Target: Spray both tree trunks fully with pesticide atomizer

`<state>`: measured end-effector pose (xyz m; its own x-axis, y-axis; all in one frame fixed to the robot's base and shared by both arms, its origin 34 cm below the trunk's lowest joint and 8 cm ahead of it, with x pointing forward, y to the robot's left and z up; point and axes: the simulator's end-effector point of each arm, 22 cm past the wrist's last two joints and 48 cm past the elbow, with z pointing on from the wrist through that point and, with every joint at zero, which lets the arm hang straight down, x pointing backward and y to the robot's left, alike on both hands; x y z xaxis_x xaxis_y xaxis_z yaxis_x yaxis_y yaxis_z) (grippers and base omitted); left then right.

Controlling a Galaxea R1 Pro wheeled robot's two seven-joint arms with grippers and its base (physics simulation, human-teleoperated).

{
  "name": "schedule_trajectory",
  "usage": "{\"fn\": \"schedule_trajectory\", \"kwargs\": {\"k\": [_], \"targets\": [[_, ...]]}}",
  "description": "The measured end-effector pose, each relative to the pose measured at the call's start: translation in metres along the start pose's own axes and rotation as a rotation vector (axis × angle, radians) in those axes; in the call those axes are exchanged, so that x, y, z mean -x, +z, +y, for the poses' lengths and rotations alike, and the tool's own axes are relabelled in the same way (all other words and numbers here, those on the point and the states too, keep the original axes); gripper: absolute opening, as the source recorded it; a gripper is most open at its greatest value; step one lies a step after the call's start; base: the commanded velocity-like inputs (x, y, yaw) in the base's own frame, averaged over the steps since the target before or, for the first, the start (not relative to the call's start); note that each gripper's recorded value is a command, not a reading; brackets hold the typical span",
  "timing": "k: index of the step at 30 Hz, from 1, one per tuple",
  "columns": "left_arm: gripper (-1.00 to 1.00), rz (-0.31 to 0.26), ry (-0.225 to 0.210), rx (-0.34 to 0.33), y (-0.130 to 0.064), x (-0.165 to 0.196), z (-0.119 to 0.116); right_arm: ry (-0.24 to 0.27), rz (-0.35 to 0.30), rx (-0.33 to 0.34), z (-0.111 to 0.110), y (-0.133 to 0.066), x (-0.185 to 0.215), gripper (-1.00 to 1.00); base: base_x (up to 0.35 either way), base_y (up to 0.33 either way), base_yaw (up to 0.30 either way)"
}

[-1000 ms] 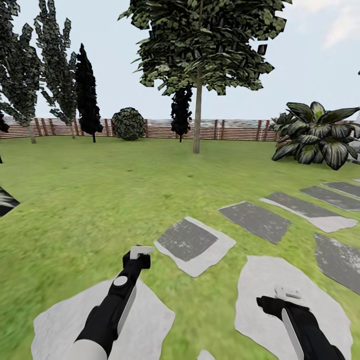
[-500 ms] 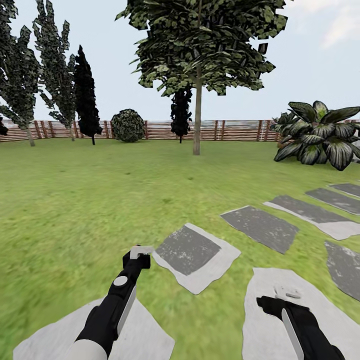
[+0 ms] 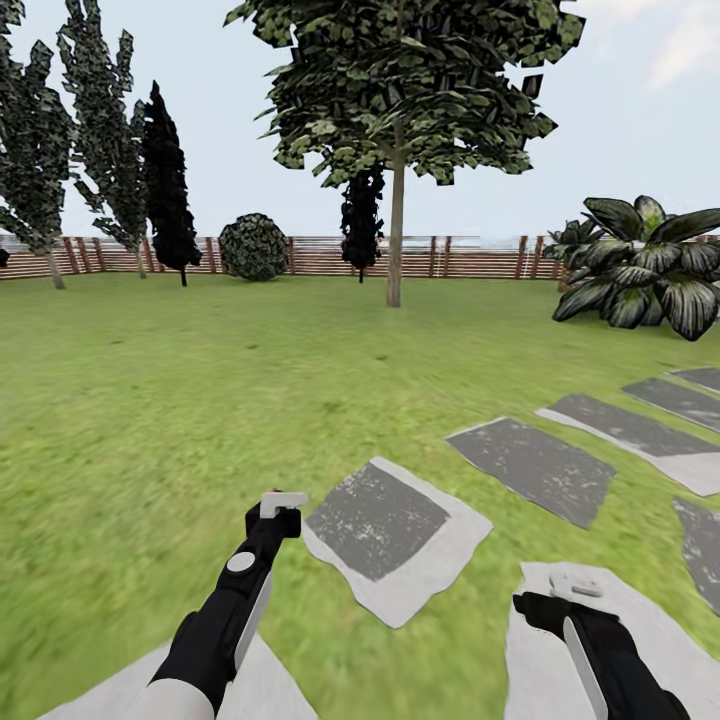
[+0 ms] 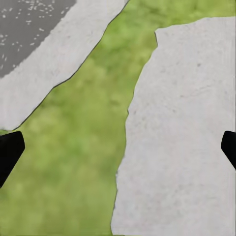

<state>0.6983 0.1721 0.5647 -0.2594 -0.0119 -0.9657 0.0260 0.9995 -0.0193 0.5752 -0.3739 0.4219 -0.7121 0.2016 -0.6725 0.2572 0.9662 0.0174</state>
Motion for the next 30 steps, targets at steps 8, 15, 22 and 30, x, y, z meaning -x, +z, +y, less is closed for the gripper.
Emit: {"fn": "schedule_trajectory", "kwargs": {"k": [8, 15, 22, 30], "targets": [[-1.0, 0.0, 0.0, 0.0, 0.0, 0.0001, 0.0, 0.001, 0.0, -0.001, -0.0004, 0.0, 0.0001, 1.0, 0.337, 0.0, 0.0], [-1.0, 0.0, 0.0, 0.0, 0.0001, -0.0002, -0.0001, 0.001, 0.002, -0.001, -0.0012, 0.0001, -0.0002, 1.0, 0.337, 0.0, 0.0], [-1.0, -0.001, 0.0, 0.0, 0.0, 0.0001, 0.0, 0.003, 0.005, 0.0, -0.0003, -0.0001, -0.001, 1.0, 0.337, 0.0, -0.035], [-1.0, 0.0, 0.0, 0.0, 0.0, 0.0001, 0.0, 0.003, 0.006, 0.0, -0.0005, -0.0001, -0.0012, 1.0, 0.338, 0.0, -0.239]]}}
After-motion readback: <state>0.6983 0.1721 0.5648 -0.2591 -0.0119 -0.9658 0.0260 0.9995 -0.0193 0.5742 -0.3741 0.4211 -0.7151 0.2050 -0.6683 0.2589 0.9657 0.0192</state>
